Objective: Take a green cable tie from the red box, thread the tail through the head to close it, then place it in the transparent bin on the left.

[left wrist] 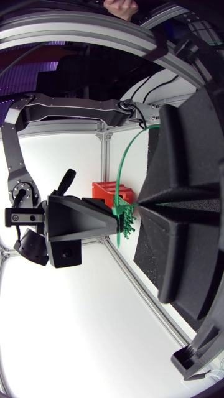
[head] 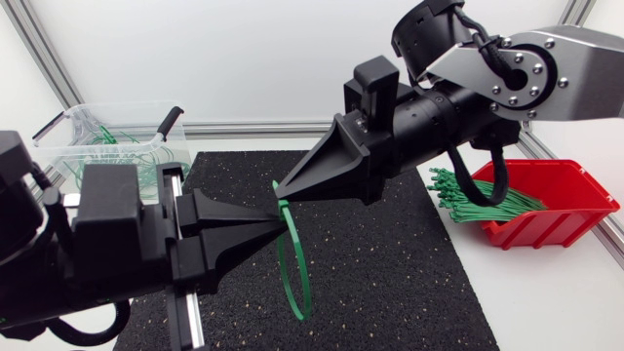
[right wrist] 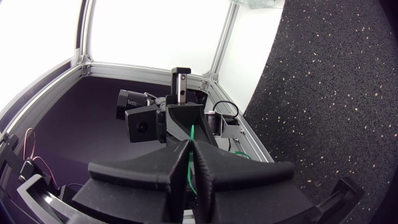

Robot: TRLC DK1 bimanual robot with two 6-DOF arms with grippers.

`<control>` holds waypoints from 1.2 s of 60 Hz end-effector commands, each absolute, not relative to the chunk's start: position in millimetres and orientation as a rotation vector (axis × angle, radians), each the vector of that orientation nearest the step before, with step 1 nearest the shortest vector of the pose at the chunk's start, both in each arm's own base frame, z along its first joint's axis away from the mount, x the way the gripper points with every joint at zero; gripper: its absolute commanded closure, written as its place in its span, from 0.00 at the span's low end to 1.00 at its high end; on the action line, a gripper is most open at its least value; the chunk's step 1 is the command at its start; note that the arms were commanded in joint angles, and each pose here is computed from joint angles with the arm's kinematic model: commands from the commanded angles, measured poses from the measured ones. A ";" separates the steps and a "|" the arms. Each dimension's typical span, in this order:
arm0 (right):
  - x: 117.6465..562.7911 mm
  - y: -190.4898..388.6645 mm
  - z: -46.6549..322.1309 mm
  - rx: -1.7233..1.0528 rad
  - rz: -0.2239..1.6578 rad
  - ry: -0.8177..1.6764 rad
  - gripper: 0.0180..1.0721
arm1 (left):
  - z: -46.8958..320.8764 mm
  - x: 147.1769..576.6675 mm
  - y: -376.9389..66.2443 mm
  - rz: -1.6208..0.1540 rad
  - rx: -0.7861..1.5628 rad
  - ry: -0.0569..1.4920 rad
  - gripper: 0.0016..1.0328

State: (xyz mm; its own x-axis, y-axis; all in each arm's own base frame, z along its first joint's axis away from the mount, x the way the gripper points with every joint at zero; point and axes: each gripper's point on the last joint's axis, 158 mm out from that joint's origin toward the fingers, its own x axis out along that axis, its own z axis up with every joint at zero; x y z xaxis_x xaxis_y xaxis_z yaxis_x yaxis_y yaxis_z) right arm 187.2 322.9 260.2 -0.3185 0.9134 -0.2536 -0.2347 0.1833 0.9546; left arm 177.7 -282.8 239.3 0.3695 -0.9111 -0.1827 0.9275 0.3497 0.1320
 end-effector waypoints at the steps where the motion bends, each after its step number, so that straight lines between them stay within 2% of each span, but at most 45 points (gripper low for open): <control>1: 186.6 324.2 272.4 0.678 1.393 1.355 0.95 | 239.3 167.7 -284.1 -1.220 0.218 0.077 0.96; 23: 175.7 325.6 274.8 0.629 1.443 1.281 0.95 | 231.2 148.7 -298.6 -1.228 0.400 -0.017 0.96; 49: 208.0 328.3 254.5 0.640 1.330 1.290 0.95 | 227.7 127.7 -300.3 -1.258 0.415 -0.013 0.96; 63: 175.9 326.6 259.1 0.602 1.376 1.295 0.94 | 222.8 157.8 -284.2 -1.154 0.421 0.039 0.96; 65: 172.5 324.6 260.8 0.590 1.379 1.279 0.88 | 221.8 167.9 -276.3 -1.129 0.409 0.070 0.96; 67: 172.5 322.5 259.5 0.586 1.370 1.271 0.76 | 222.8 179.1 -267.4 -1.103 0.373 0.107 0.96; 69: 175.5 320.8 254.9 0.575 1.347 1.263 0.61 | 222.3 189.6 -258.2 -1.079 0.351 0.136 0.96; 70: 178.8 319.8 250.6 0.562 1.325 1.254 0.48 | 220.3 199.1 -249.5 -1.058 0.337 0.159 0.96; 72: 184.3 317.8 242.7 0.534 1.293 1.238 0.32 | 216.8 209.3 -240.6 -1.031 0.325 0.185 0.96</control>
State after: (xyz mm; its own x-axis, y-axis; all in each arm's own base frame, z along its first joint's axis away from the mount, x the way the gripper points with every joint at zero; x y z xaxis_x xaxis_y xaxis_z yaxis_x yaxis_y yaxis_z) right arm 182.5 323.6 255.0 -0.2233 0.9136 -0.3400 -0.3781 0.2403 0.8940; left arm 183.1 -261.5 212.9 0.4393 -0.8479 -0.2970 0.8953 0.3859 0.2225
